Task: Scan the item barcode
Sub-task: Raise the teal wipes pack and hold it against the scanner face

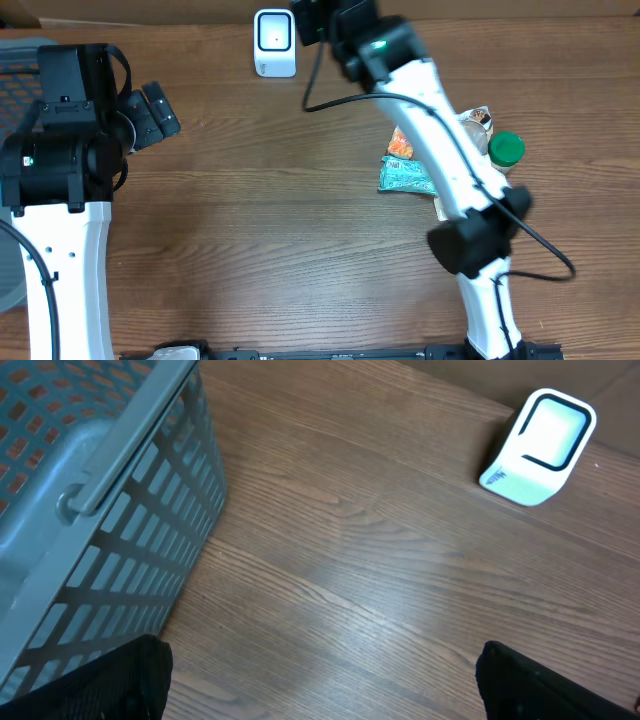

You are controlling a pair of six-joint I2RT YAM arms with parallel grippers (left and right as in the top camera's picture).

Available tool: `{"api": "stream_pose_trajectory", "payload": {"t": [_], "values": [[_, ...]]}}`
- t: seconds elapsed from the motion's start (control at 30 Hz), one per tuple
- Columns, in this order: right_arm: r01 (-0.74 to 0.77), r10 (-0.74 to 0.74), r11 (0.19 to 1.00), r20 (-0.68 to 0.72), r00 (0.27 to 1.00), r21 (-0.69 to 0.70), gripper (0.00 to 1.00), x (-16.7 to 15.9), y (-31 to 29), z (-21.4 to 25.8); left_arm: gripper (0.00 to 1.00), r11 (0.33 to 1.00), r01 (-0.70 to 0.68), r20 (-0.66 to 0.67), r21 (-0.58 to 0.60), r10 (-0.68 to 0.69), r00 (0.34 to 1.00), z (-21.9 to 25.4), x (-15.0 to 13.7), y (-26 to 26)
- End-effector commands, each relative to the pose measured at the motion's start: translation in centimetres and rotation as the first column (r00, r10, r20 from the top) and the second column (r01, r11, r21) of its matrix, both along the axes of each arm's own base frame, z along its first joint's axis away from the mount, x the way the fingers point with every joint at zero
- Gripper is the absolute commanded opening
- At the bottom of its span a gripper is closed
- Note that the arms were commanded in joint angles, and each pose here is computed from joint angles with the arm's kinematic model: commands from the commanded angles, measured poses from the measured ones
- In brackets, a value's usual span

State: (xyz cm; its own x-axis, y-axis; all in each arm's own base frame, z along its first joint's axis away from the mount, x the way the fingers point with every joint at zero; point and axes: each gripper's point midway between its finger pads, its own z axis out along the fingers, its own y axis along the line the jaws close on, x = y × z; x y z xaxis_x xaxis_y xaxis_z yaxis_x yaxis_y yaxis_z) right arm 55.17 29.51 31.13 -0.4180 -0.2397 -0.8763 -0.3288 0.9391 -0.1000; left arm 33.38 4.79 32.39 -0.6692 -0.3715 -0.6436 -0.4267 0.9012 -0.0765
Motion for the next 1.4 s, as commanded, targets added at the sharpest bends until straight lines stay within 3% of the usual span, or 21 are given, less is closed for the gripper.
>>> {"api": "stream_pose_trajectory", "payload": {"t": [0.0,0.27,0.37,0.5,0.8,0.87,1.0,1.1,1.23,1.37], "values": [[0.035,-0.002,0.967,0.128,0.992,-0.252,0.04,2.9,0.8,-2.7,0.99,1.000,0.005,0.016,0.023,-0.006,1.000,0.7,-0.2,0.3],[-0.031,0.187,0.871,0.273,0.944,-0.490,0.04,7.1,4.8,-7.9,0.99,1.000,0.005,0.016,0.023,-0.006,1.000,0.7,-0.2,0.3],[-0.078,0.295,0.737,0.215,0.931,-0.672,0.04,7.8,5.2,-12.0,0.99,1.000,0.005,0.016,0.023,-0.006,1.000,0.7,-0.2,0.3],[-0.128,0.366,0.616,0.138,0.920,-0.777,0.04,8.1,5.4,-16.2,0.99,1.000,0.005,0.016,0.023,-0.006,1.000,0.7,-0.2,0.3],[-0.112,0.364,0.625,0.161,0.917,-0.772,0.04,8.5,5.5,-16.5,1.00,1.000,0.005,0.016,0.023,-0.006,1.000,0.7,-0.2,0.3],[-0.103,0.350,0.653,0.179,0.920,-0.751,0.04,8.5,5.7,-16.1,0.99,1.000,0.005,0.016,0.023,-0.006,1.000,0.7,-0.2,0.3],[-0.079,0.263,0.796,0.226,0.938,-0.601,0.04,7.9,5.7,-12.8,1.00,1.000,0.005,0.016,0.023,-0.006,1.000,0.7,-0.2,0.3],[-0.131,0.276,0.841,0.208,0.938,-0.525,0.04,6.9,5.9,-10.5,0.99,1.000,0.005,0.016,0.023,-0.006,1.000,0.7,-0.2,0.3],[-0.160,0.222,0.935,0.173,0.959,-0.316,0.04,4.7,5.2,-5.9,0.99,1.000,0.005,0.016,0.023,-0.006,1.000,0.7,-0.2,0.3],[-0.113,0.113,0.994,0.030,0.993,-0.008,0.04,0.7,3.0,-1.2,1.00,1.000,0.005,0.016,0.023,-0.006,1.000,0.7,-0.2,0.3]]}}
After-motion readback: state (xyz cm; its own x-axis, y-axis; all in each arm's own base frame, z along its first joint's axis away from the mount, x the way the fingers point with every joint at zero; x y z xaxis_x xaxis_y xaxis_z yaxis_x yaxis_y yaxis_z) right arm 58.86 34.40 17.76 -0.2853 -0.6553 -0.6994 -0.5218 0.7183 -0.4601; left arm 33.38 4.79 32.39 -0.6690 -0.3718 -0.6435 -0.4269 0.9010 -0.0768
